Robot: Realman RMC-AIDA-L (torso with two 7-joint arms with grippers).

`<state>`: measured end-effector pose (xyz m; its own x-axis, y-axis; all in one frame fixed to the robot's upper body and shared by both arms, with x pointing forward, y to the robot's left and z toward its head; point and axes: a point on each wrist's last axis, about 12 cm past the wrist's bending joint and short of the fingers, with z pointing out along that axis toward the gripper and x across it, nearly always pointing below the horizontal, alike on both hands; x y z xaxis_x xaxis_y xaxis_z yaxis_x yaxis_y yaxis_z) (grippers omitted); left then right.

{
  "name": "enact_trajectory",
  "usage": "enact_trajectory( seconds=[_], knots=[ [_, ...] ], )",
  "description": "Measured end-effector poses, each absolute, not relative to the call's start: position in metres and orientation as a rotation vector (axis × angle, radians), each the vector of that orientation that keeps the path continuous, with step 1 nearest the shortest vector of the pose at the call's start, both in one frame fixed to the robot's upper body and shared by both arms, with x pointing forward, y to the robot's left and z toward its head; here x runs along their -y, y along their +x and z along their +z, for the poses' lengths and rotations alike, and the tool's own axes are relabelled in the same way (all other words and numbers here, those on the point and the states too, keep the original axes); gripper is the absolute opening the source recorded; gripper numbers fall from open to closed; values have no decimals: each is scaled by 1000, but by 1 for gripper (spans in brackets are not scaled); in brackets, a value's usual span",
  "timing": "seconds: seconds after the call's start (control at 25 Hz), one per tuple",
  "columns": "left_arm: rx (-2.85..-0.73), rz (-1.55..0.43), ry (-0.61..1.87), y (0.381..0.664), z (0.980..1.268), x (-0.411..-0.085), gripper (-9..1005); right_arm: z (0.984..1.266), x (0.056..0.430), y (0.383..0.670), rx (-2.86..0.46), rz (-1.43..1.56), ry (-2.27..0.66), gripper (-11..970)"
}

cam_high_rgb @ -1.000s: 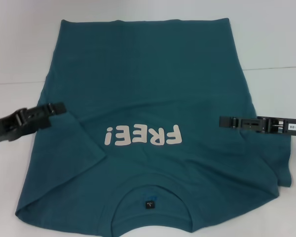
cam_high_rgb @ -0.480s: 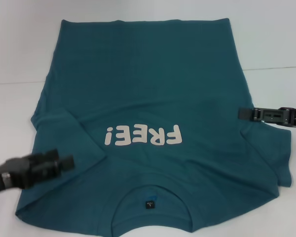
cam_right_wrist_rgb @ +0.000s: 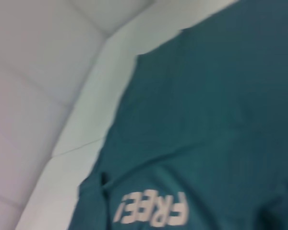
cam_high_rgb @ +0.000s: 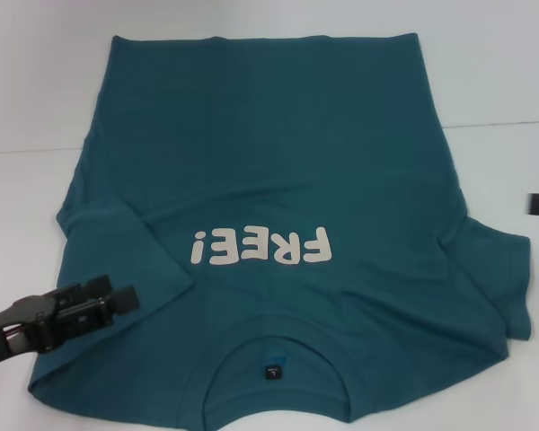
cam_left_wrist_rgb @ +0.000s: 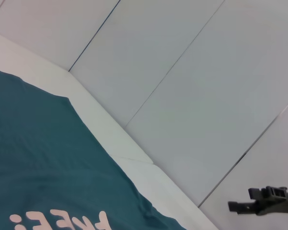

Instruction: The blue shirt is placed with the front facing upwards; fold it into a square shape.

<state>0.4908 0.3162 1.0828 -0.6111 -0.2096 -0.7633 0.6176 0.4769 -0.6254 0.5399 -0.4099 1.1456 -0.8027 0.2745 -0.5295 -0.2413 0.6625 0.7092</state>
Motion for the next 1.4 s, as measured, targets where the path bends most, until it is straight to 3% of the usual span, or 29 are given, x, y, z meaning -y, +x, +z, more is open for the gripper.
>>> enact_trajectory(
  seconds=[0.32,1.4],
  knots=[
    [-1867,-1238,332,492,1083,-315,934,1140,435,526,-2440,970,255,914],
    [-1827,-1231,322,498,1088,-312,934,1097,407,556,-2503,914,380,914]
  ],
)
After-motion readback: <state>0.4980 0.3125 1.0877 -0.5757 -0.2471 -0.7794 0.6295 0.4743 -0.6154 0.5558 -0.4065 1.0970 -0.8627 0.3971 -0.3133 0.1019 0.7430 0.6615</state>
